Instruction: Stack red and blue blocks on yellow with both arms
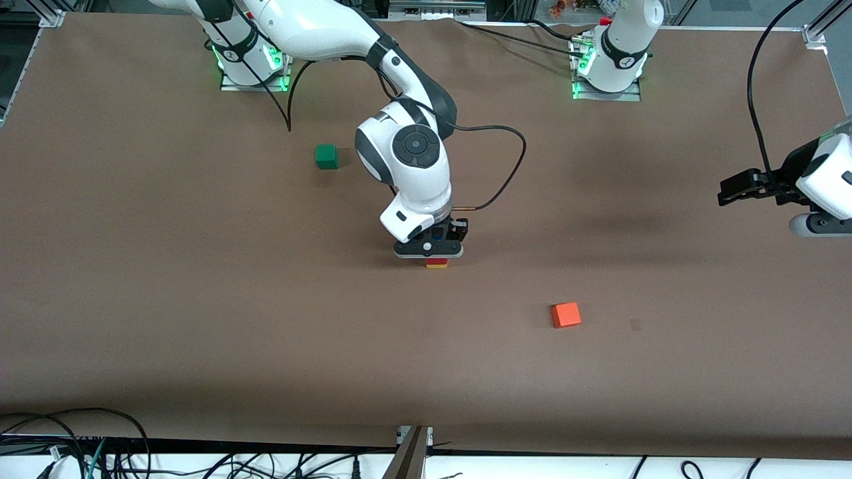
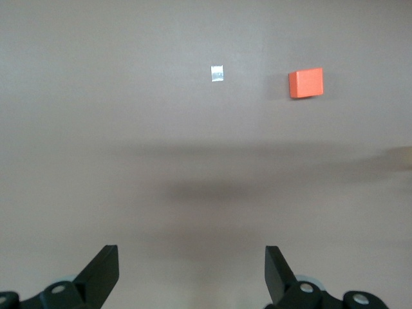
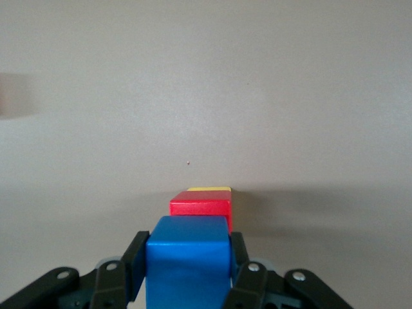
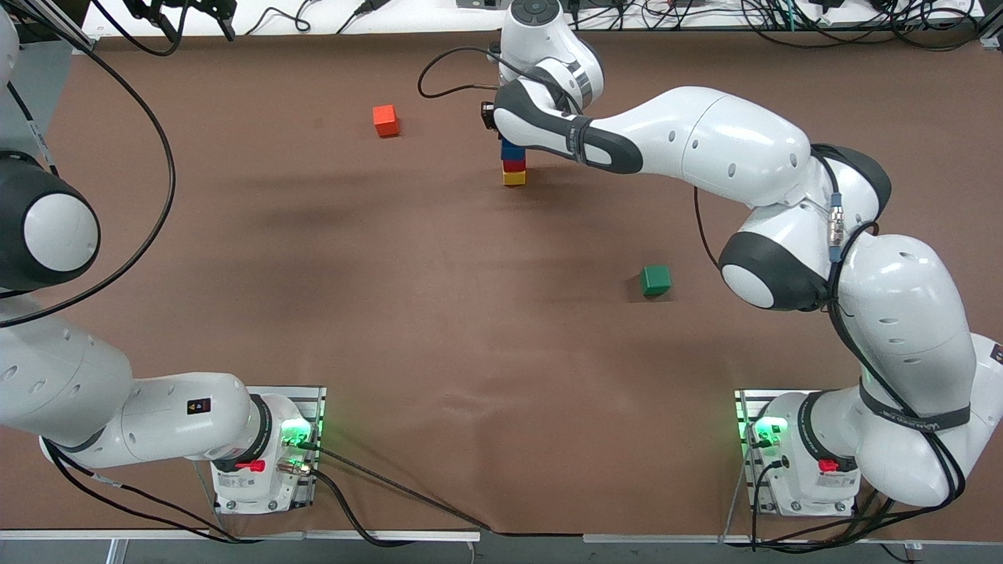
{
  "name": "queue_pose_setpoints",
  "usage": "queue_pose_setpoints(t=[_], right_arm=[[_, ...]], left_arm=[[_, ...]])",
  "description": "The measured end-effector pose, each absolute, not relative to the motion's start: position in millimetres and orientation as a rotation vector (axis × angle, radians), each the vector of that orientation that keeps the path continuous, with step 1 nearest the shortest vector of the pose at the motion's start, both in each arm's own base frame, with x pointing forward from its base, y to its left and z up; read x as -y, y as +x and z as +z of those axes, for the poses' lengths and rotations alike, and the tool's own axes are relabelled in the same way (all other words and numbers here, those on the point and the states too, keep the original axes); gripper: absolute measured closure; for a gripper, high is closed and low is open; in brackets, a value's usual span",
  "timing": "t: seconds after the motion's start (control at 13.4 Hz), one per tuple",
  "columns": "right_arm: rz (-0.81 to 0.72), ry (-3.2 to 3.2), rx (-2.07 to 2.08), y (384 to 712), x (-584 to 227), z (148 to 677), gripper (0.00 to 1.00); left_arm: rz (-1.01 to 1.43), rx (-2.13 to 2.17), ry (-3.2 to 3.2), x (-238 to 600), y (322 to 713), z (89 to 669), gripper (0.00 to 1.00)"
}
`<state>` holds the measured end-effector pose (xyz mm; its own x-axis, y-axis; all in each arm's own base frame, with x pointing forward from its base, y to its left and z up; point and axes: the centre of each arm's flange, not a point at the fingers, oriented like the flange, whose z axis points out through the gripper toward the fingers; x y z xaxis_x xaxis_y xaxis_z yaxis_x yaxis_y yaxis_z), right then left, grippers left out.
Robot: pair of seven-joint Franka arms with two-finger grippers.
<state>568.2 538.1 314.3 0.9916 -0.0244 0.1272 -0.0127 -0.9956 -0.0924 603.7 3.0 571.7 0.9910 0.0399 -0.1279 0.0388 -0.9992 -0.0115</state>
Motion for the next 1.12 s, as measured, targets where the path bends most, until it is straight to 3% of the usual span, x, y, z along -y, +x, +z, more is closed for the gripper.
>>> queue_pose_setpoints(t=[1.12], right_arm=[[-0.272,-3.078,0.03,568.6,-540.3,310.9,0.45]], left_arm=[[0.211,0.063,-3.126,-4.1,606.5,560.8,0.0]])
